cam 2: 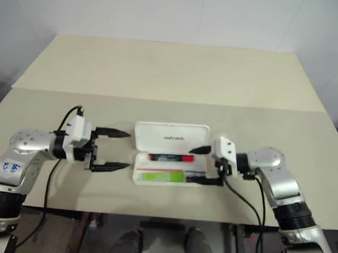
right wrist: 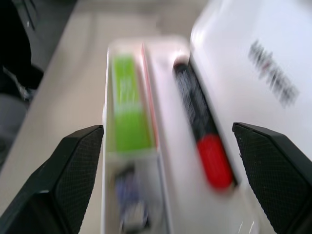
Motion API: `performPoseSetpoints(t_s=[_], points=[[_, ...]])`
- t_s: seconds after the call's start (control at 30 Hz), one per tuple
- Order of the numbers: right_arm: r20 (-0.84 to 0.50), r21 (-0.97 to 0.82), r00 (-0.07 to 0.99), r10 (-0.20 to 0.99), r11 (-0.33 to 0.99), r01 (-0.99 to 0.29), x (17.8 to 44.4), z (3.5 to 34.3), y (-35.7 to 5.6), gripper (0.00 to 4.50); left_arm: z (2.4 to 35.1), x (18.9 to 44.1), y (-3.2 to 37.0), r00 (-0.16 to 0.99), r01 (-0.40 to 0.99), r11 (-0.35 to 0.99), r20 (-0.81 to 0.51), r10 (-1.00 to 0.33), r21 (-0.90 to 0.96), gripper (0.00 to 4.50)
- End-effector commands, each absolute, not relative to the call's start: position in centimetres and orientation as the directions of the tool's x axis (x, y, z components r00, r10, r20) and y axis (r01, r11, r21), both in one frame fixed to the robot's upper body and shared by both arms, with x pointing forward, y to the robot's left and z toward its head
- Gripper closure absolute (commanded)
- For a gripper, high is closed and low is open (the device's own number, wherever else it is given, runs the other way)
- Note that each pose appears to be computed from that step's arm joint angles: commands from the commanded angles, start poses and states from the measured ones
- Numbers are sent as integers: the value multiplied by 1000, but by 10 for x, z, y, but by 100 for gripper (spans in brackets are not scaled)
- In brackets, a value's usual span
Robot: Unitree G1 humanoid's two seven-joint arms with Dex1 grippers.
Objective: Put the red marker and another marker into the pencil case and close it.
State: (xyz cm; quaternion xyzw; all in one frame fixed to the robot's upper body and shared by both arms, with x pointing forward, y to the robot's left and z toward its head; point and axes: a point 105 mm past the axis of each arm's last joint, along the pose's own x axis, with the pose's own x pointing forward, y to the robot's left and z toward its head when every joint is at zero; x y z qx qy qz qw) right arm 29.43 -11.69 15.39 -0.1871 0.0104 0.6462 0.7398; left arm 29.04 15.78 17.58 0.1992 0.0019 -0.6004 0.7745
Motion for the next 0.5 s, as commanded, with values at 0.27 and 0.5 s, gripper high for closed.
performPoseSetpoints(t_s=[0.27,0.5], points=[[-148,-313,267,952,211,-926,267,201,-137,0,181,287,165,298,915,219,-204,-932,339,18],[-118,-331,436,892,379,-864,262,209,-171,0,179,290,175,330,904,257,-176,-927,342,227]])
